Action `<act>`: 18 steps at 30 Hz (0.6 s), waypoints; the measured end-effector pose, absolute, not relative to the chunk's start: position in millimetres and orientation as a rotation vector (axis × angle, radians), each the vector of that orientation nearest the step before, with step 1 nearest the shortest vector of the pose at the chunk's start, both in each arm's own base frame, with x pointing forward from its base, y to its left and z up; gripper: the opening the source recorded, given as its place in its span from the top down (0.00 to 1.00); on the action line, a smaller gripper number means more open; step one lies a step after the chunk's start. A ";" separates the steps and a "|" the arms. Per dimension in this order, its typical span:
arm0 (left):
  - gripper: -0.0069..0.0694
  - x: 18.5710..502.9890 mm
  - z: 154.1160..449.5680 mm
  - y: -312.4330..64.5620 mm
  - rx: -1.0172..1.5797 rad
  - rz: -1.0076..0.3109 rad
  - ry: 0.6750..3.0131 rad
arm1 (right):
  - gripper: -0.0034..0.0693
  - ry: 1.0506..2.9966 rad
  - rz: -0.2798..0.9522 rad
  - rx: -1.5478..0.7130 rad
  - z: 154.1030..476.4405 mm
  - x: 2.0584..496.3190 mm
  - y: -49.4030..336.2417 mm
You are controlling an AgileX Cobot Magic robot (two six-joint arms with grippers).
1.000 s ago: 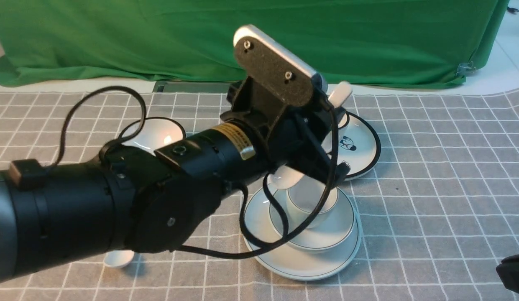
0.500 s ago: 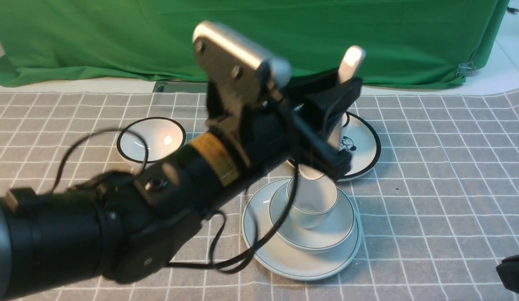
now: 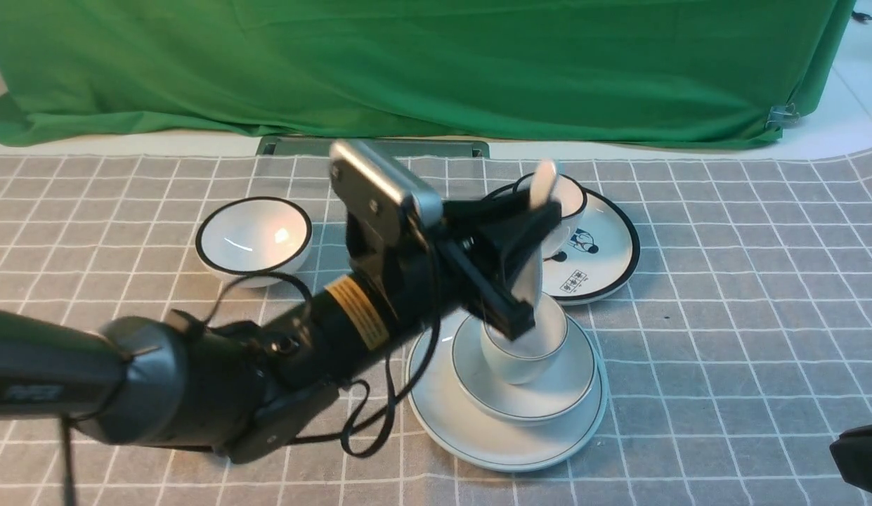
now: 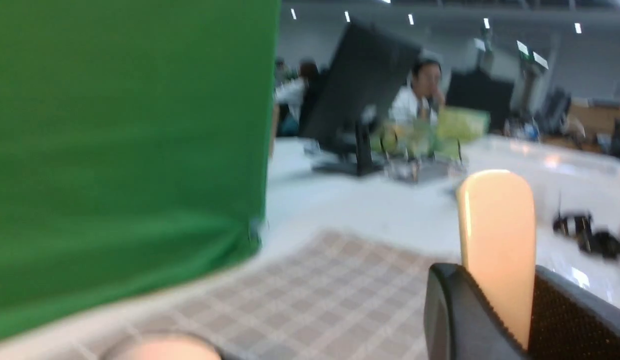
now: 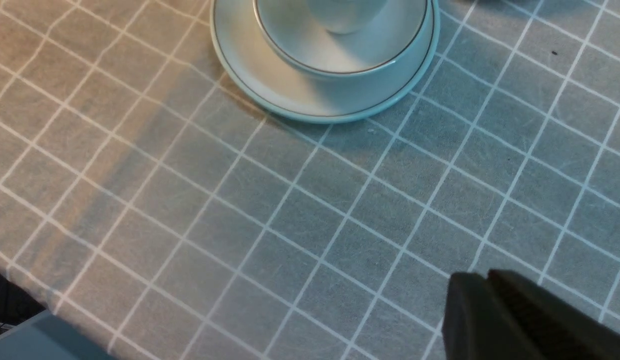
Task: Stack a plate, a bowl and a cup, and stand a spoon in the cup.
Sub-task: Use the left arm to put the blue soup spoon into the blue teacup in the middle
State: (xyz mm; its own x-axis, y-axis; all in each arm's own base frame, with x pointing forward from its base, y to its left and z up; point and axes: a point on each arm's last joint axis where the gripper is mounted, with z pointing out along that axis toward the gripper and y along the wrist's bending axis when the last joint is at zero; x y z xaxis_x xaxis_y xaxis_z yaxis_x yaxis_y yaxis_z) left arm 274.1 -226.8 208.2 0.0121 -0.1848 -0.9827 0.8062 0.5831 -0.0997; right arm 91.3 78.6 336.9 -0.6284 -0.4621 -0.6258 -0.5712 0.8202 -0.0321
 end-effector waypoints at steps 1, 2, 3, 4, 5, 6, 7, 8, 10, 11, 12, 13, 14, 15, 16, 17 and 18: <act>0.76 276.0 203.2 -229.3 0.606 -0.849 1.353 | 0.86 2.360 0.223 -0.755 336.9 91.3 78.6; 0.76 277.6 202.7 -231.5 0.615 -0.853 1.348 | 0.86 2.360 0.223 -0.755 336.9 91.3 78.6; 0.76 280.1 201.8 -233.7 0.620 -0.855 1.343 | 0.86 2.359 0.224 -0.755 336.9 91.3 78.7; 0.76 281.2 202.6 -234.4 0.619 -0.855 1.339 | 0.86 2.359 0.224 -0.755 336.9 91.3 78.7; 0.76 284.8 204.0 -237.3 0.620 -0.856 1.327 | 0.86 2.359 0.224 -0.755 336.9 91.3 78.7; 0.76 287.6 205.7 -239.2 0.618 -0.857 1.315 | 0.86 2.358 0.224 -0.755 337.0 91.4 78.8; 0.76 289.6 206.4 -240.7 0.616 -0.858 1.307 | 0.86 2.357 0.225 -0.755 337.0 91.4 78.8; 0.76 289.8 206.7 -240.9 0.616 -0.859 1.305 | 0.86 2.357 0.225 -0.755 337.0 91.4 78.8; 0.76 292.1 206.6 -242.5 0.615 -0.859 1.294 | 0.86 2.358 0.226 -0.752 337.0 91.4 78.8; 0.76 292.3 205.9 -242.6 0.614 -0.859 1.295 | 0.86 2.358 0.226 -0.752 337.0 91.4 78.8; 0.76 293.3 204.1 -243.0 0.611 -0.858 1.299 | 0.86 2.359 0.226 -0.752 337.0 91.4 78.8; 0.76 295.1 200.0 -243.0 0.599 -0.855 1.314 | 0.86 2.359 0.226 -0.752 337.0 91.4 78.8; 0.76 296.4 195.9 -243.0 0.591 -0.852 1.328 | 0.86 2.359 0.226 -0.752 337.0 91.4 78.8; 0.76 298.1 191.0 -242.8 0.578 -0.848 1.345 | 0.86 2.359 0.226 -0.752 337.0 91.4 78.8; 0.76 298.4 189.2 -242.9 0.577 -0.847 1.350 | 0.86 2.359 0.226 -0.752 337.0 91.4 78.8; 0.76 300.4 183.5 -242.7 0.562 -0.841 1.369 | 0.86 2.359 0.226 -0.752 337.0 91.4 78.8; 0.76 300.7 182.3 -242.8 0.562 -0.839 1.372 | 0.86 2.359 0.226 -0.752 337.0 91.4 78.8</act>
